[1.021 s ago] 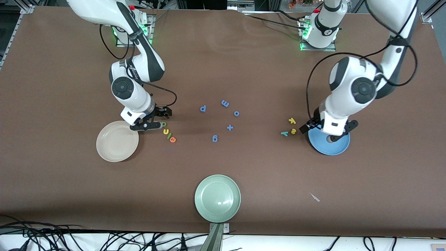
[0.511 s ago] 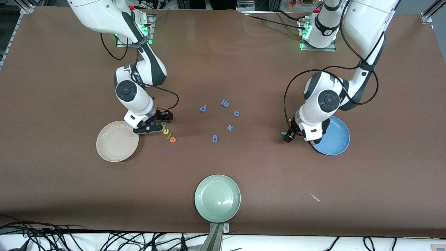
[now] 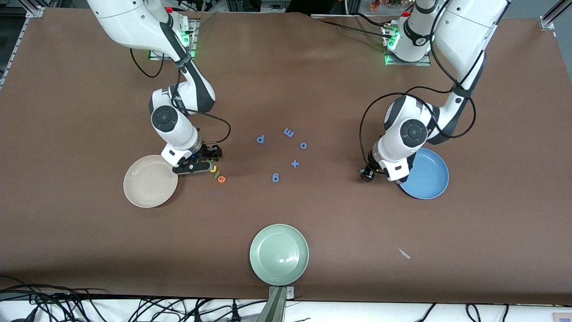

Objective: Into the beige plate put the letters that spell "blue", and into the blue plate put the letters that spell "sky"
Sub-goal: 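Grasp the p with the right gripper while the left gripper grasps the y, then place the p on the white plate while the left gripper places the y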

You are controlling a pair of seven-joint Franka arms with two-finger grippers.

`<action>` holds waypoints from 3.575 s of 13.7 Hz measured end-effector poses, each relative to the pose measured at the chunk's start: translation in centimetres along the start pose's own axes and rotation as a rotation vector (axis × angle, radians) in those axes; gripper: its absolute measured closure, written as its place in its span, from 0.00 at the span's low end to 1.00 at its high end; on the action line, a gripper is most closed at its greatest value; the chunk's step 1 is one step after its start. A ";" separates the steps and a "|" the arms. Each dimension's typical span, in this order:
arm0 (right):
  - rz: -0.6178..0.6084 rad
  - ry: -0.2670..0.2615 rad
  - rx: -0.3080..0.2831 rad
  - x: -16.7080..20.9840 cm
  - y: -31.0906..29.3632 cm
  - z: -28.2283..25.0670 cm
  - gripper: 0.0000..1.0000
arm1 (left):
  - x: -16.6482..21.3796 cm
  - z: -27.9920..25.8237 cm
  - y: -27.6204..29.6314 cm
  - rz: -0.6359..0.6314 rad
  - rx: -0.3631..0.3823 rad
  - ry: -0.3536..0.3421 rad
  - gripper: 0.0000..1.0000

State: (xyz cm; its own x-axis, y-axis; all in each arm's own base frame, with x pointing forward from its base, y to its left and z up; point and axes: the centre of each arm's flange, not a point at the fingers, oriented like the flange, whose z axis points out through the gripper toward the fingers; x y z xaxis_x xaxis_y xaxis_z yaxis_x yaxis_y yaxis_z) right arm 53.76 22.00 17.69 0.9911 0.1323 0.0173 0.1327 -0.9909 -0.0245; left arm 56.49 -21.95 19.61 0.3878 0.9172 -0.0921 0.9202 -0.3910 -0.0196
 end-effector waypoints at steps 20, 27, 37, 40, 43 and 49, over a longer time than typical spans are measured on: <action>-0.150 -0.080 -0.047 4.8 8.3 -9.0 0.69 | 0.6 2.2 1.0 -0.109 -0.007 0.034 0.48; -0.232 -0.101 -0.067 5.1 14.6 -9.0 0.55 | 0.7 2.1 1.1 -0.117 -0.010 0.035 0.74; -0.019 -0.063 -0.019 4.6 1.1 -8.0 0.40 | 11.2 -5.0 2.5 -0.100 0.019 0.067 0.74; 0.021 -0.056 -0.016 4.3 -0.8 -5.7 0.36 | 14.6 -4.7 1.2 -0.059 0.042 0.064 0.74; 0.056 -0.053 -0.022 3.8 -2.2 -3.4 0.35 | 16.0 -3.5 -0.3 -0.006 0.081 0.082 0.74; 0.072 -0.064 -0.033 3.4 -2.2 -1.2 0.36 | 17.0 -1.5 -2.5 0.010 0.137 0.091 0.74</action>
State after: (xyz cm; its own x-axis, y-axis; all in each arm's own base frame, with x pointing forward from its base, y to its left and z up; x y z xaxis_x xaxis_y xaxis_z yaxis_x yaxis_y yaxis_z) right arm 56.81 24.56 19.01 0.9970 0.0613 -0.0475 0.0618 -0.9980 0.0092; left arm 60.89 -5.23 19.58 0.4057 0.9140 -0.0025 0.9028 -0.4011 -0.1552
